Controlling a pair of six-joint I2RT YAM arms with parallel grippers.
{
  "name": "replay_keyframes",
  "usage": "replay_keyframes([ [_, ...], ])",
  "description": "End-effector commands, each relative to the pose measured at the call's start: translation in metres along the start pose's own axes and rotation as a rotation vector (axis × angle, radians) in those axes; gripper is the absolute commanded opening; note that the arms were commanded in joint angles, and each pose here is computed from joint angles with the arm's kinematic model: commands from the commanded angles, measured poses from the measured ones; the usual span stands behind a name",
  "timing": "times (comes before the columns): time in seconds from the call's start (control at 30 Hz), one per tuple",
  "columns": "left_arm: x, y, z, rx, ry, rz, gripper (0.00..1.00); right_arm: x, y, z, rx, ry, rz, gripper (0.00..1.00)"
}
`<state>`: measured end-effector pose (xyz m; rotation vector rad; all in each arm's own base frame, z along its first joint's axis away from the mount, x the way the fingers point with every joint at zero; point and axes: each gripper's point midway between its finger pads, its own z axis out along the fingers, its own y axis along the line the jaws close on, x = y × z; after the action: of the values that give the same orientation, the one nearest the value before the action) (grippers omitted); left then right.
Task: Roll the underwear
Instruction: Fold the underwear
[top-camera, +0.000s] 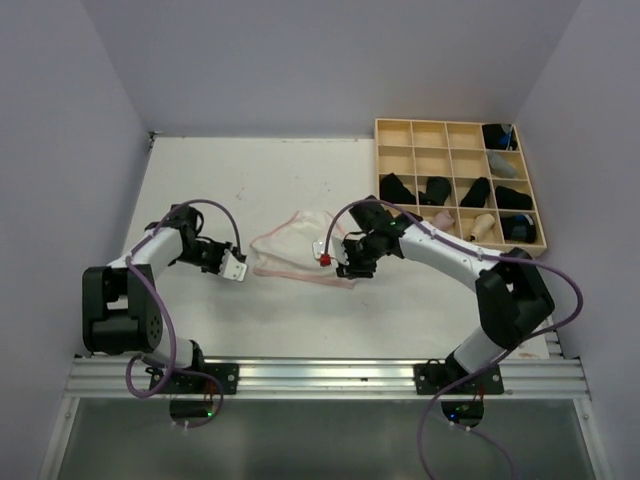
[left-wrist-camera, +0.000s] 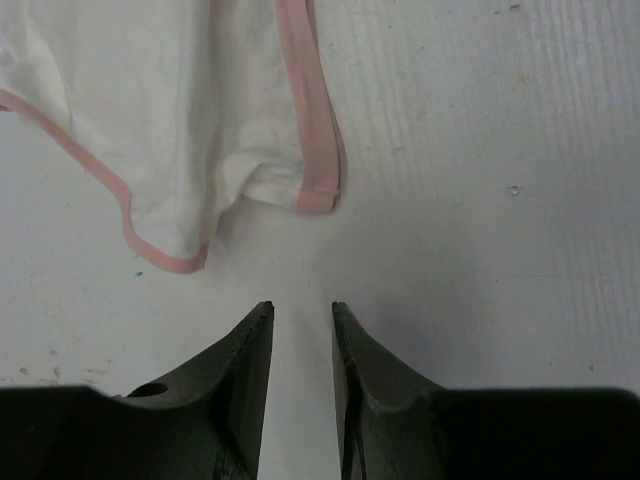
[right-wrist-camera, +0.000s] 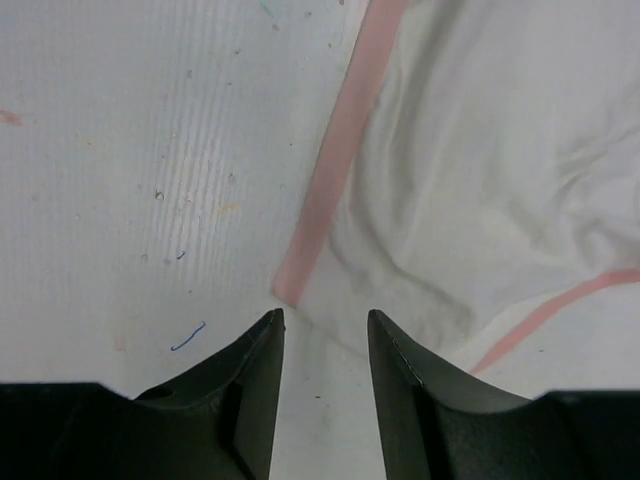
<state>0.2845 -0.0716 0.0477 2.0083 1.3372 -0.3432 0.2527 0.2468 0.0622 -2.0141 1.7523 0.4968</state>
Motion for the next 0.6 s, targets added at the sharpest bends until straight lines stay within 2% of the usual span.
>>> replay_keyframes([
  [0.0, -0.015, 0.005, 0.007, 0.052, -0.044, 0.512, 0.33, -0.018, -0.005, -0.013, 0.044, -0.075, -0.29, 0.44],
  [0.13, -0.022, 0.0, 0.02, 0.065, -0.055, 0.698, 0.34, 0.007, 0.009, -0.01, 0.038, -0.008, -0.465, 0.44],
  [0.23, -0.031, 0.003, 0.032, 0.078, -0.075, 0.775, 0.41, 0.021, 0.012, -0.003, 0.056, 0.016, -0.564, 0.47],
  [0.37, -0.033, 0.012, 0.041, 0.078, -0.071, 0.845, 0.45, 0.029, 0.007, 0.01, 0.094, 0.033, -0.645, 0.52],
  [0.57, -0.034, 0.027, 0.042, 0.081, -0.071, 0.868, 0.46, 0.018, -0.007, 0.024, 0.14, -0.003, -0.764, 0.5],
])
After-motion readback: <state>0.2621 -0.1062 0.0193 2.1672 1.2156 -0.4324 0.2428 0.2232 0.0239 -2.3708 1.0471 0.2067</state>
